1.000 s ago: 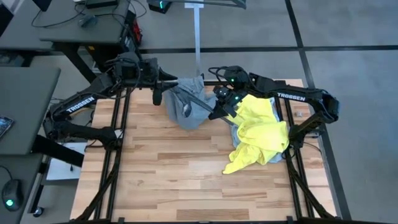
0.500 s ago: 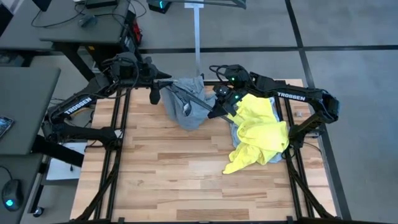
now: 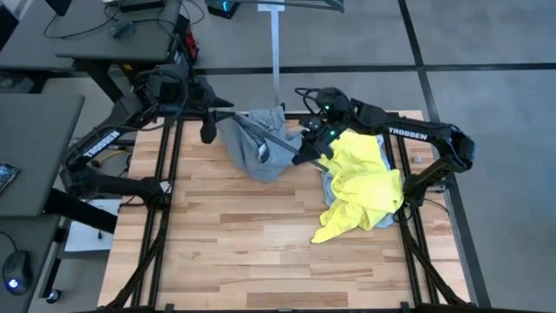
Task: Hang clothes
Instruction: Hang the gray shirt on the black hanger
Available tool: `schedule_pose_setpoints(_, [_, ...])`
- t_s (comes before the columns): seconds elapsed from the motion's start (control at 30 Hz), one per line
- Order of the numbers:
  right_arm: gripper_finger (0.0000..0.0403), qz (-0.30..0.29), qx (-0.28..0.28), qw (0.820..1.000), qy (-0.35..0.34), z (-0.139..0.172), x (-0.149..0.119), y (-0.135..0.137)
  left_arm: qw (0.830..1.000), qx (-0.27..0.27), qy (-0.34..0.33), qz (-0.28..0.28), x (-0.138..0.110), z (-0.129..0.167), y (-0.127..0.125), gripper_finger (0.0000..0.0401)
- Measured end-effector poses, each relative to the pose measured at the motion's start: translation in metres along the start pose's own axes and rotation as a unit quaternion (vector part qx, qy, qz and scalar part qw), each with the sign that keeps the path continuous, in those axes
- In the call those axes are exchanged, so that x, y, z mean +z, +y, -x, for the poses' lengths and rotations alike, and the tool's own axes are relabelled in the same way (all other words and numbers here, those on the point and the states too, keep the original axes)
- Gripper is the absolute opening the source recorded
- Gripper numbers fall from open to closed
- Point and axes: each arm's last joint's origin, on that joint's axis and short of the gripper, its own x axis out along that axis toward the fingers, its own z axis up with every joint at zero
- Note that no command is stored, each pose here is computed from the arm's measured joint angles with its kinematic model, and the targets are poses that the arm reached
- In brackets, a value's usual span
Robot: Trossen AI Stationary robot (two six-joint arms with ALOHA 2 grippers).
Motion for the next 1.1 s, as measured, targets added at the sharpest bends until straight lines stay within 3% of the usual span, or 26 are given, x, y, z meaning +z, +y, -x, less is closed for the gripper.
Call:
schedule_pose_setpoints(0.13, [0.0059,-0.003,0.011,1.000,0.000,0.005,0.001,0.002,0.996,-0.010,0.083,-0.002,0.006,-0.007,0.006,0.0128])
schedule_pose_setpoints(0.3, [0.0059,-0.004,0.018,1.000,0.001,0.007,0.001,0.004,0.986,-0.010,0.160,-0.055,0.006,-0.013,0.014,0.0155])
schedule_pose_setpoints(0.5, [0.0059,0.003,0.019,1.000,0.001,0.007,0.001,0.004,0.976,0.017,0.170,-0.133,0.008,-0.012,0.017,0.0164])
schedule_pose_setpoints(0.93, [0.0059,0.009,0.031,0.999,0.006,0.007,0.000,0.005,0.966,-0.004,0.183,-0.181,-0.001,-0.026,0.017,0.0164])
schedule_pose_setpoints(1.1, [0.0059,0.014,0.031,0.999,0.006,0.008,0.000,0.004,0.975,-0.010,0.143,-0.172,0.009,-0.034,0.011,0.0164])
